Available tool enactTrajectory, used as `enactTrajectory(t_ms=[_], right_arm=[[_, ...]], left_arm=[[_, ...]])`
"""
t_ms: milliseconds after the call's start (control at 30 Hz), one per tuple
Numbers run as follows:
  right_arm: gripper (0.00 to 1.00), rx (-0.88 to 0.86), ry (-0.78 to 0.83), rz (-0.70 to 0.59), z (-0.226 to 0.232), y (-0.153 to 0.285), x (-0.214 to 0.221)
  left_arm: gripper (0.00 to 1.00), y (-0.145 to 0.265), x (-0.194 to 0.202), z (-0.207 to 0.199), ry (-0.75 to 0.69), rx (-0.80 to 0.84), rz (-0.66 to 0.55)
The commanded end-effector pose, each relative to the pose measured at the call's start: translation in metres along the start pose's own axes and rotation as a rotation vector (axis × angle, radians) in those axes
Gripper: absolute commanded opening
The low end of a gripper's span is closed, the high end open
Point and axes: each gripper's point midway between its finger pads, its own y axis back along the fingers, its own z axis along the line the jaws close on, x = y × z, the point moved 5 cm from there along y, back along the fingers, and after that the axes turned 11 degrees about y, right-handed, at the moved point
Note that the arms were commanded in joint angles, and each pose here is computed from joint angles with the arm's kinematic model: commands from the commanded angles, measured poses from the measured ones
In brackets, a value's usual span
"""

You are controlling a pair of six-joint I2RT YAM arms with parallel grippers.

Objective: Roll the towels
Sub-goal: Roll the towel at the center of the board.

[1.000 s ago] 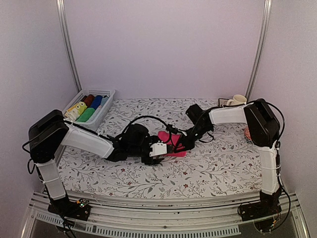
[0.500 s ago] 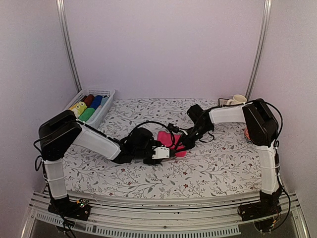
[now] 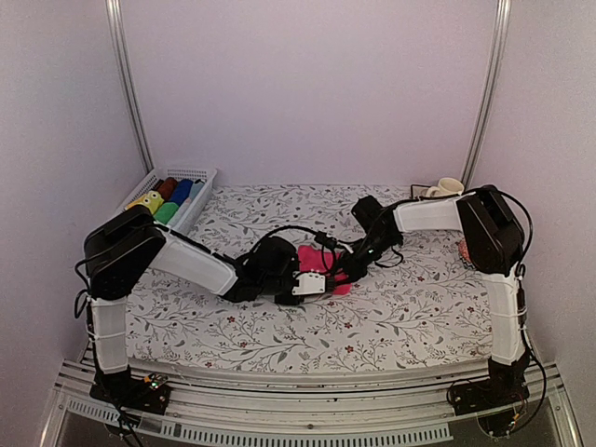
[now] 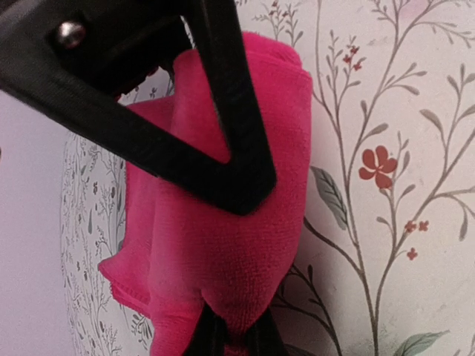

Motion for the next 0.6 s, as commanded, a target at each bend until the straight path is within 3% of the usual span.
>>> enactTrajectory(t_ms=[0,67,200,400,567], right_arm=[[0.38,0.066,-0.047,0.110,0.006,0.005,0.019],[0.49,0.127,-0.016,0.104,0.008,0.019,0.012],[0.60,0.240,0.049,0.107,0.016,0.042,0.005],[0.69,0.429,0.155,0.089,0.028,0.075,0.002],[0.71,0.542,0.277,0.025,0.040,0.089,0.004]], left_arm=[[0.00,0.003,0.003,-0.035,0.050,0.271,0.021],[0.00,0.007,0.001,-0.039,0.095,0.359,0.028],[0.00,0.009,0.001,-0.042,0.193,0.479,0.052],[0.00,0.002,0.007,-0.039,0.346,0.621,0.089],[0.00,-0.006,0.007,-0.027,0.454,0.689,0.106]])
